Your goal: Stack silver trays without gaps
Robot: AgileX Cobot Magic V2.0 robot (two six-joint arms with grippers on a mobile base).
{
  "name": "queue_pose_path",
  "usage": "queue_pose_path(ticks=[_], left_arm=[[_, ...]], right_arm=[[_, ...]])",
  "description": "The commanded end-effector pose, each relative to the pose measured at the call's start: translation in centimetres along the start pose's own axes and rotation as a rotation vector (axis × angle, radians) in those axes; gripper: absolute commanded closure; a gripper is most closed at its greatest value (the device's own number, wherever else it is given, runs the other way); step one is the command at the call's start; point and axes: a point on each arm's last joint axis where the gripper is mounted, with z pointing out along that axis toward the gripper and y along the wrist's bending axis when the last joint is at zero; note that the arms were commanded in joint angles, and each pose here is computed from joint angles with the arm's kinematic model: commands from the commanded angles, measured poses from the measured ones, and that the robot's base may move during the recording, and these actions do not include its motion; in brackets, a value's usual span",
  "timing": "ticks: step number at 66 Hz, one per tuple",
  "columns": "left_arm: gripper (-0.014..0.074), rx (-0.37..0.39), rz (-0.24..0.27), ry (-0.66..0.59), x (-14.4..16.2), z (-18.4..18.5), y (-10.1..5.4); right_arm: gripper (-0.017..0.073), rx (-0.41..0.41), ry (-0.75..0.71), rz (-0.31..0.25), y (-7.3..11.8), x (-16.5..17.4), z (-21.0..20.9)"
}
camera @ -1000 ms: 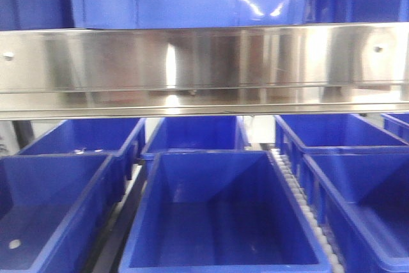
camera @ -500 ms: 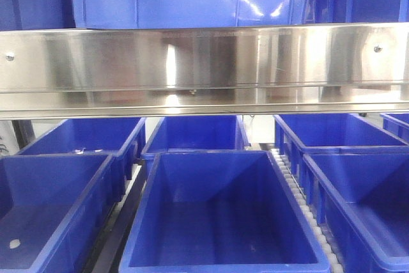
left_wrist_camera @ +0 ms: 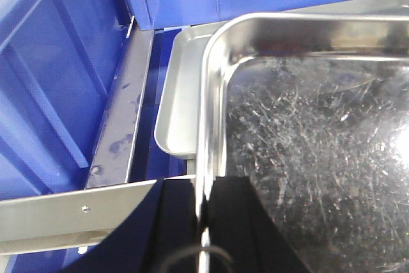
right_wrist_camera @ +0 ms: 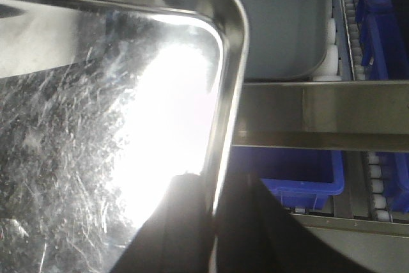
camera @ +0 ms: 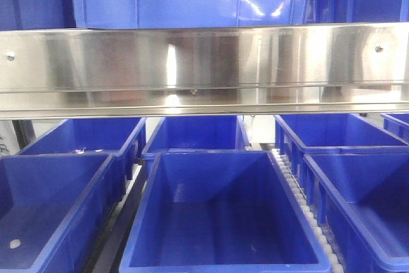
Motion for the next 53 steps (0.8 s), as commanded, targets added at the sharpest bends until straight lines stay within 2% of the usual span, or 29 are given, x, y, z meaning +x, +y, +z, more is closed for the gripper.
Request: queue_pose_path(ticks=[1, 9, 15, 26, 43, 53], left_arm=[[0.061, 0.106, -0.001, -0.038, -0.4, -0.3, -1.2], [0.061, 0.106, -0.001, -0.038, -0.4, -0.3, -1.2], [0.061, 0.106, -0.001, -0.038, -0.4, -0.3, -1.2], [0.061, 0.112, -0.001, -0.04, -0.4, -0.3, -1.2], [0.061, 0.168, -0.001, -0.063, -0.6, -0.4, -1.7], [0.061, 0.174, -0.002, -0.064, -0.6, -0.4, -1.8]], right_arm=[[0.0574, -0.78, -0.292, -0.039, 6.6, -2.3, -3.3], [0.0574, -0.757, -0.285, -0.04, 6.4, -2.2, -3.1], [0.0574, -0.666, -0.254, -0.04, 5.8, -2.0, -2.5], [0.0574, -0.428, -0.172, -0.038, 4.0, -1.5, -1.2], [0.0574, -0.232, -0.105, -0.036, 2.3, -0.9, -0.6], [0.0574, -0.129, -0.069, -0.034, 1.4, -0.6, -0.4]])
